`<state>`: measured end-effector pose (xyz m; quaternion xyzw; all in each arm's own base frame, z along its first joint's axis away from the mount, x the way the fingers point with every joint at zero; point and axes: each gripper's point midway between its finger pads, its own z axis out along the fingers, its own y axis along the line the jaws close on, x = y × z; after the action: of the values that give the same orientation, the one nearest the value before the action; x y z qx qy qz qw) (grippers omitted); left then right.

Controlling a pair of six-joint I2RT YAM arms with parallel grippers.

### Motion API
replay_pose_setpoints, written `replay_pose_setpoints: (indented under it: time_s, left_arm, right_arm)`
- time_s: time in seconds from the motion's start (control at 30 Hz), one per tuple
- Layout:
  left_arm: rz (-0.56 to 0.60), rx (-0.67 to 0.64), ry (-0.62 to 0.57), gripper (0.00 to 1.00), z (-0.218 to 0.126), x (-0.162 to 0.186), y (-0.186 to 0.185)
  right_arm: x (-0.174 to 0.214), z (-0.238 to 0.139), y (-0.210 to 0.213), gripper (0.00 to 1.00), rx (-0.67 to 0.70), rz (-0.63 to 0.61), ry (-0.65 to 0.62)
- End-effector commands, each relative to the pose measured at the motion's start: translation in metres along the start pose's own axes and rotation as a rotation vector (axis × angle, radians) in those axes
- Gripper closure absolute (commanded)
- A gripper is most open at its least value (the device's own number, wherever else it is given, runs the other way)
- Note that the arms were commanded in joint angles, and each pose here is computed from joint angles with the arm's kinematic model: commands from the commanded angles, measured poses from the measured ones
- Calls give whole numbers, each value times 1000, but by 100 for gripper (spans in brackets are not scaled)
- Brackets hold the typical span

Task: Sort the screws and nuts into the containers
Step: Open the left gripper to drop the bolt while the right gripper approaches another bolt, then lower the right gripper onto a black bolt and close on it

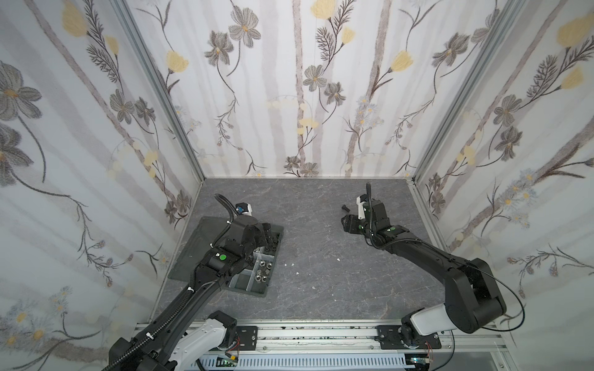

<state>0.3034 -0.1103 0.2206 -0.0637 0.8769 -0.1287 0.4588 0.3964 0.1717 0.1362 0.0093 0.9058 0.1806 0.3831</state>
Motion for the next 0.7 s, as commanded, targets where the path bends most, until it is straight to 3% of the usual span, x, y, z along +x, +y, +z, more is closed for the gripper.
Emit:
replay_pose_setpoints:
  time_s: [0.0, 0.33, 0.67]
  left_arm:
    - [58, 69, -54, 14, -9, -19, -15]
    - [125, 99, -85, 8, -18, -15, -14]
    - [114, 119, -160, 5, -27, -11, -8]
  right_arm:
    - [-1, 17, -15, 30, 21, 13, 35]
    - [-18, 74, -32, 22, -18, 89, 75]
    - [-40, 123, -46, 21, -76, 139, 109]
